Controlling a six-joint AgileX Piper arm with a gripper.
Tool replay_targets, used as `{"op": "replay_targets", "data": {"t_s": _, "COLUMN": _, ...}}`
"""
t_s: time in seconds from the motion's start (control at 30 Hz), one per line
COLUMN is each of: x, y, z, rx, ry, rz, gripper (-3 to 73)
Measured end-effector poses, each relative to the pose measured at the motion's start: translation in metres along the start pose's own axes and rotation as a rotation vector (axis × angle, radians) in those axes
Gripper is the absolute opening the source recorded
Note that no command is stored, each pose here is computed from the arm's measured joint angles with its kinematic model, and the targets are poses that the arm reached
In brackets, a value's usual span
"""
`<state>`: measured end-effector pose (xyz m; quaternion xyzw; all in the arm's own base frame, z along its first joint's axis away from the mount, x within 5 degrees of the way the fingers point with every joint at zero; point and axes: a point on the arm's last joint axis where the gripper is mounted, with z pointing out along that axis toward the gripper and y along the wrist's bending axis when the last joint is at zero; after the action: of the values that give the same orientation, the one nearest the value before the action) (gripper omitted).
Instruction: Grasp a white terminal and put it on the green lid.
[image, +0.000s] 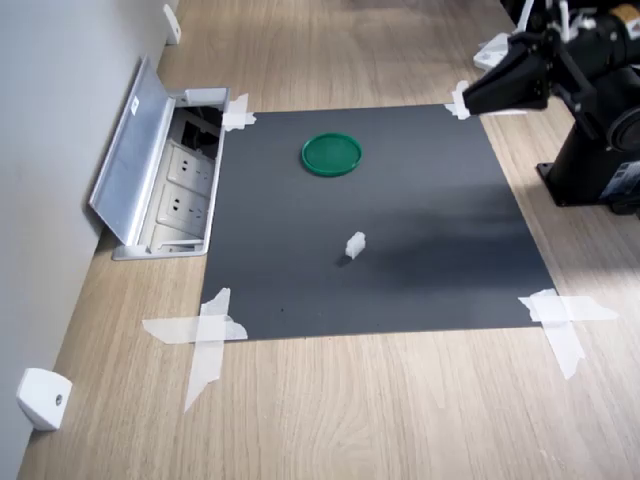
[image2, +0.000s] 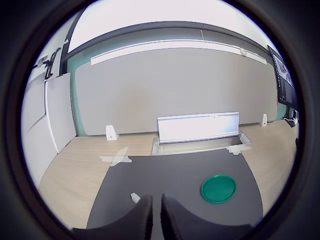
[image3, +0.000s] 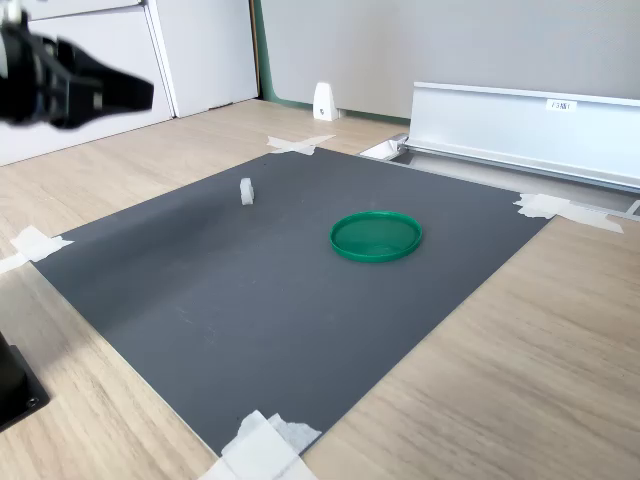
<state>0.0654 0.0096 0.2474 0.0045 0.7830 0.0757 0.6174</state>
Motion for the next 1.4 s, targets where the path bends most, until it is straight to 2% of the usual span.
{"op": "replay_targets", "data": {"t_s": 0.13, "x": -0.025, "y": 0.001, "z": 0.012, "rx": 0.015, "ry": 0.061, "rz": -0.065, "gripper": 5.8}}
{"op": "replay_targets", "data": {"t_s": 0.47, "x": -0.056, "y": -0.001, "z": 0.055, "rx": 0.022, "ry": 0.482, "rz": -0.176, "gripper": 5.8}}
{"op": "replay_targets", "data": {"t_s": 0.7, "x": -0.050, "y": -0.008, "z": 0.091, "rx": 0.011, "ry": 0.723, "rz": -0.301, "gripper": 4.7}}
{"op": "replay_targets", "data": {"t_s": 0.83, "x": -0.049, "y": -0.010, "z": 0.118, "rx": -0.006, "ry": 0.833, "rz": -0.294, "gripper": 6.6}}
{"op": "replay_targets", "data": {"t_s": 0.93, "x": -0.054, "y": -0.007, "z": 0.135, "rx": -0.039, "ry": 0.870, "rz": -0.250, "gripper": 13.6}}
{"op": "replay_targets", "data": {"t_s": 1.03, "x": -0.061, "y": -0.004, "z": 0.151, "rx": -0.094, "ry": 0.895, "rz": -0.260, "gripper": 26.2}}
{"op": "replay_targets", "data": {"t_s": 1.27, "x": -0.072, "y": -0.001, "z": 0.179, "rx": -0.176, "ry": 0.978, "rz": -0.278, "gripper": 64.1}}
{"op": "replay_targets", "data": {"t_s": 1.4, "x": -0.087, "y": 0.003, "z": 0.182, "rx": -0.202, "ry": 0.968, "rz": -0.276, "gripper": 71.4}}
